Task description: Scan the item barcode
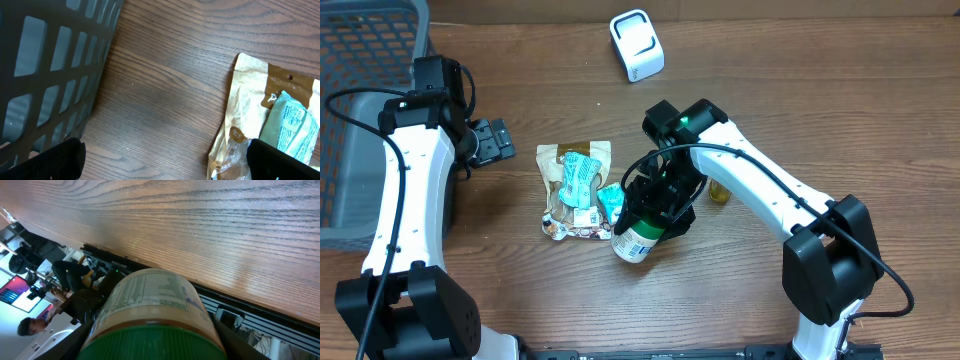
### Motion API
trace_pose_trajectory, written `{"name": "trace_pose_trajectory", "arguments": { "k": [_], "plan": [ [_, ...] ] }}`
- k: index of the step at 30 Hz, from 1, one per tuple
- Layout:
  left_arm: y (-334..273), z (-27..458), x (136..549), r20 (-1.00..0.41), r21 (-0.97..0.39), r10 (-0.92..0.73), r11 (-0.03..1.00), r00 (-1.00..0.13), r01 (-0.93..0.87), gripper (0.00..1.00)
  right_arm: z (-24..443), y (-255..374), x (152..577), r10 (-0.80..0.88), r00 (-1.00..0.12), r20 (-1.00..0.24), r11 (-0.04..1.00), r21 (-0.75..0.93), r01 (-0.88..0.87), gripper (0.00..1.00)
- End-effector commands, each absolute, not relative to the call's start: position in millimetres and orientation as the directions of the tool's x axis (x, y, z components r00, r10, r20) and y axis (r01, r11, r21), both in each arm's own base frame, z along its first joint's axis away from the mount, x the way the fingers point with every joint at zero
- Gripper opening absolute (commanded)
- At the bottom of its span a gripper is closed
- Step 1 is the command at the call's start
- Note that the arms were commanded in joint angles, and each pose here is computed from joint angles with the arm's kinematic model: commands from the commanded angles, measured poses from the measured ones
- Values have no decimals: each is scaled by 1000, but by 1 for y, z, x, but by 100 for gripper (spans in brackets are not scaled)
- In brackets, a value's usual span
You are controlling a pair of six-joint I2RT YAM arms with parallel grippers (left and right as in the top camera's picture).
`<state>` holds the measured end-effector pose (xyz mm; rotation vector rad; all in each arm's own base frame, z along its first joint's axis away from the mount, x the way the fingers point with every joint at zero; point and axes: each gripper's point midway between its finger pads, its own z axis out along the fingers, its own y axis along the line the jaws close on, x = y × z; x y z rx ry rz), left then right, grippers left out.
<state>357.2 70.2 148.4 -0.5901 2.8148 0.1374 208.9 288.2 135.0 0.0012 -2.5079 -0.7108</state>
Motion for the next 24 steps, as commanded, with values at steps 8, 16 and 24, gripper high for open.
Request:
{"name": "trace_pose_trajectory", "arguments": {
  "k": [8,16,24],
  "plan": [
    [73,161,361,-309,44,-368,915,-877,-400,100,152,297,209,-164,-857,489,823,547,155,21],
    [73,161,361,-309,44,-368,916,-877,-400,99,157,301,207,-175,-847,502,805,568,171,20],
    [73,161,361,-309,44,-368,916,-877,-400,100,146,296,216,-160,-879,449,833,539,124,19]
  ]
}}
